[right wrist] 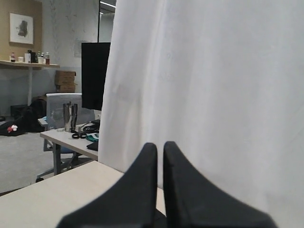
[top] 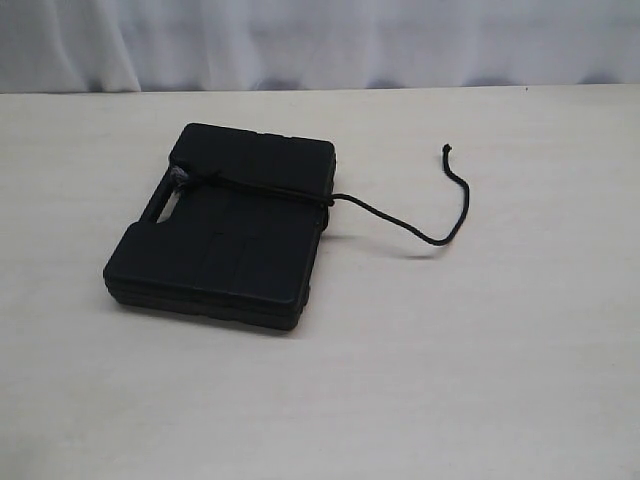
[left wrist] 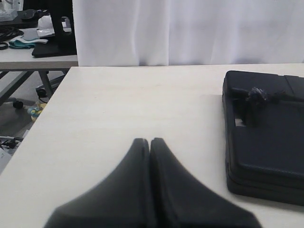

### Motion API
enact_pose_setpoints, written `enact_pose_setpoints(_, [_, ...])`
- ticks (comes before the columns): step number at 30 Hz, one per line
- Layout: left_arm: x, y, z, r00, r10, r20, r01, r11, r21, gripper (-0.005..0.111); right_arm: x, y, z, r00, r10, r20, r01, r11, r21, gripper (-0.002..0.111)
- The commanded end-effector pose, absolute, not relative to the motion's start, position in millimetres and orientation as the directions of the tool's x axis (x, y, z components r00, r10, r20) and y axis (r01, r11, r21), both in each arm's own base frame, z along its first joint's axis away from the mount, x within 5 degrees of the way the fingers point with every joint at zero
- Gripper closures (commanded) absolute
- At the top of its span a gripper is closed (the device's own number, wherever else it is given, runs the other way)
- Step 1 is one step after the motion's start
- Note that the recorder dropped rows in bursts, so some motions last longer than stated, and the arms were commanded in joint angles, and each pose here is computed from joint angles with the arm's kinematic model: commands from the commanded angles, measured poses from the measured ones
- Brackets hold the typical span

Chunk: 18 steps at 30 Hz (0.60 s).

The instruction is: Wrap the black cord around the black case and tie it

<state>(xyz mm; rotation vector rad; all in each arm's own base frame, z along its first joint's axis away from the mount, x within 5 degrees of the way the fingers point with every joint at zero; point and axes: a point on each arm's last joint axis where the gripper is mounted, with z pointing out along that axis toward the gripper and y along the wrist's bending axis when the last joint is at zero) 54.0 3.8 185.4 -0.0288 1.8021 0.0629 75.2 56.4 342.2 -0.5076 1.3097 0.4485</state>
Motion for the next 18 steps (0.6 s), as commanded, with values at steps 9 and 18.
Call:
enact_pose_setpoints(9, [54, 4, 185, -0.229, 0.008, -0.973, -0.054, 0.998, 0.021, 0.107, 88, 46, 299, 0.124, 0.049, -0.991, -0.456, 0.890, -0.014, 0.104])
enact_pose_setpoints(18, [54, 4, 185, -0.229, 0.008, -0.973, -0.054, 0.998, 0.021, 0.107, 68, 21, 262, 0.216, 0.067, -0.974, -0.301, 0.954, -0.001, 0.104])
